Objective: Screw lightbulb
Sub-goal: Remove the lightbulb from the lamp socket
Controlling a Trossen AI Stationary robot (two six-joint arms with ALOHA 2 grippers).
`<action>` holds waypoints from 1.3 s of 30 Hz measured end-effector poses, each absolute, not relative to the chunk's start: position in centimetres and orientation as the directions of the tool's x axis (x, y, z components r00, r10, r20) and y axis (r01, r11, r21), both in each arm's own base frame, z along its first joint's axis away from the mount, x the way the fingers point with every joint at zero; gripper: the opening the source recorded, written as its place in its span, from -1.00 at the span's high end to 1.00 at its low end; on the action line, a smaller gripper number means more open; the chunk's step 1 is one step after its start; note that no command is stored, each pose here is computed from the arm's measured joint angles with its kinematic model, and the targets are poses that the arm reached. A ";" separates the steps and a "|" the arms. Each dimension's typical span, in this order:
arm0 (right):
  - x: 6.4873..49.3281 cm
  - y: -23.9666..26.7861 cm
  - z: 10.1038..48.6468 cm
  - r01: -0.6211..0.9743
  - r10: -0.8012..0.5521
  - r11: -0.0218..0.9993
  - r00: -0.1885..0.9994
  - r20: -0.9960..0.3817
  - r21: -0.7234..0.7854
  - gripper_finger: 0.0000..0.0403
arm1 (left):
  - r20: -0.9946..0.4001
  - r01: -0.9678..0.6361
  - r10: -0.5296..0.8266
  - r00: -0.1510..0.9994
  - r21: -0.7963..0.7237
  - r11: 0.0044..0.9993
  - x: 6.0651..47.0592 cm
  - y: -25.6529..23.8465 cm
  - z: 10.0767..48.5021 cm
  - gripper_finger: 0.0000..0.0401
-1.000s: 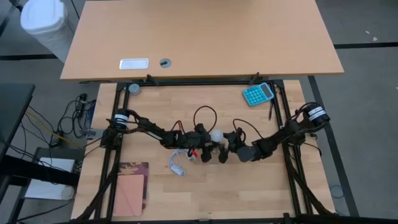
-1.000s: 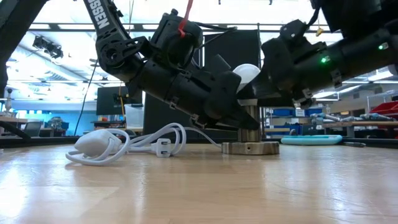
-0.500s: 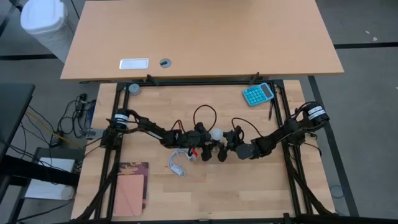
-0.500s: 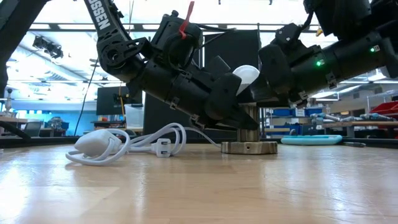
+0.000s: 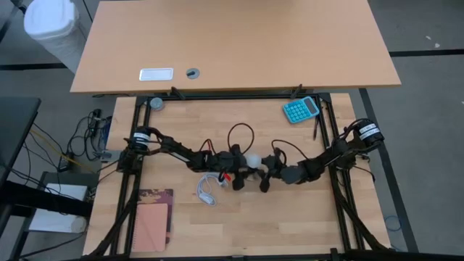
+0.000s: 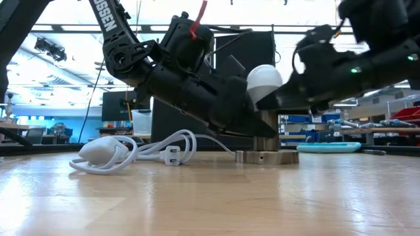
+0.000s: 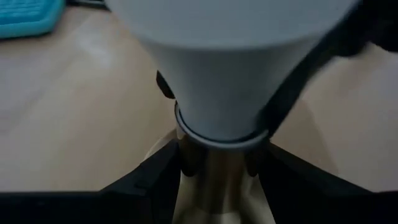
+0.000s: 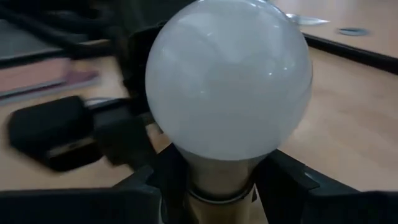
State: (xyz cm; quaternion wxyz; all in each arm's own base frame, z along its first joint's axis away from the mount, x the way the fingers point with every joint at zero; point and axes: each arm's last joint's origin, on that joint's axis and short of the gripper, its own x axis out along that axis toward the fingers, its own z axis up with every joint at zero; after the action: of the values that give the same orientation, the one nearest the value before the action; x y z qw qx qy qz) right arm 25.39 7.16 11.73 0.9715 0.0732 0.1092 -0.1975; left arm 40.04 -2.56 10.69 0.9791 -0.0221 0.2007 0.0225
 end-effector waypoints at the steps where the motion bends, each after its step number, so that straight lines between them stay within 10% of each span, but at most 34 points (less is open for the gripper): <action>1: 25.0 7.1 11.6 0.363 -0.333 0.925 0.915 -0.228 0.108 0.19 | -0.392 -0.028 0.013 0.920 -0.033 0.999 40.1 -2.7 10.7 -0.02; 19: 25.3 2.6 11.9 -0.329 0.333 0.943 0.927 -0.175 0.051 0.19 | -0.352 0.251 -0.233 0.907 0.006 0.968 40.1 -3.5 11.0 -0.02; 39: 23.2 3.7 12.1 -0.025 0.056 0.991 0.970 -0.238 0.134 -0.42 | -0.380 0.024 -0.039 0.924 -0.045 0.999 40.1 -2.9 10.8 -0.02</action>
State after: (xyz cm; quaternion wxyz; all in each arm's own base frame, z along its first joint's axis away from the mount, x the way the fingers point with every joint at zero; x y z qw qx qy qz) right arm 23.25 3.66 12.12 0.9902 0.0652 0.1216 0.0204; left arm 40.08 -2.94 10.80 0.9807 -0.0195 0.1939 -0.0160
